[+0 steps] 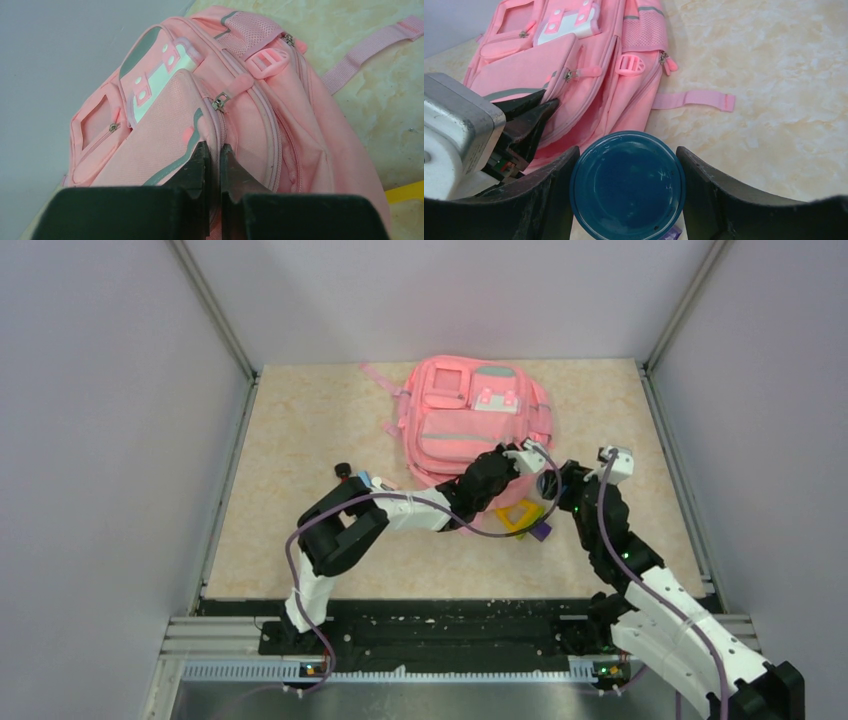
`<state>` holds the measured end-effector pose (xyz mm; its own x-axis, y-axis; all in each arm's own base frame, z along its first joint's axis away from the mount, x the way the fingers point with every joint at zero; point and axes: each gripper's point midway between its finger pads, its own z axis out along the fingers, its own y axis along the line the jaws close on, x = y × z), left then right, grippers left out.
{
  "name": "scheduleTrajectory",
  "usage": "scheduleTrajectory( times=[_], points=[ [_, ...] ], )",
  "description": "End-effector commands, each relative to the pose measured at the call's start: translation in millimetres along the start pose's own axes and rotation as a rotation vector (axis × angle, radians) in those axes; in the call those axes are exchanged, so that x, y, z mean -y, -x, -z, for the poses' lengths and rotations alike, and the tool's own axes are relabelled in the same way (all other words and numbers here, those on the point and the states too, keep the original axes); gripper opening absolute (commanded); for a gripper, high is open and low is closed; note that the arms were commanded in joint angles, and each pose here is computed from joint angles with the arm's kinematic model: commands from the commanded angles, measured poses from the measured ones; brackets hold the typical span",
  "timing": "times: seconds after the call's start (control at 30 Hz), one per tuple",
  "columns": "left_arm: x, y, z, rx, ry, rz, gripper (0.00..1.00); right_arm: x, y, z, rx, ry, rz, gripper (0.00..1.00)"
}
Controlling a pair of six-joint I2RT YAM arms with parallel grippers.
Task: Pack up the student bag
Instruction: Place the stationery in the student bag.
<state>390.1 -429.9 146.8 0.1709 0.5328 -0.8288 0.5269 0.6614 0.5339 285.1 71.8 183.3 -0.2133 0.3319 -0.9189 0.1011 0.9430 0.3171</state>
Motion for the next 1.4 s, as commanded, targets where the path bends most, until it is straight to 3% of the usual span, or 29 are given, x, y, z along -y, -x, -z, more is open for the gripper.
scheduleTrajectory(
  times=[0.0, 0.33, 0.83, 1.37],
  points=[
    [-62, 67, 8, 0.129, 0.138, 0.129, 0.00, -24, 24, 2, 0.091, 0.116, -0.108, 0.32],
    [-109, 124, 9, 0.195, 0.071, 0.346, 0.00, -51, 27, -18, 0.129, 0.210, -0.154, 0.29],
    [-122, 142, 2, 0.179, -0.049, 0.398, 0.00, -91, 68, -46, 0.296, 0.317, -0.231, 0.25],
    [-124, 166, 15, 0.211, -0.112, 0.482, 0.00, -123, 44, -81, 0.364, 0.448, -0.208, 0.24]
  ],
)
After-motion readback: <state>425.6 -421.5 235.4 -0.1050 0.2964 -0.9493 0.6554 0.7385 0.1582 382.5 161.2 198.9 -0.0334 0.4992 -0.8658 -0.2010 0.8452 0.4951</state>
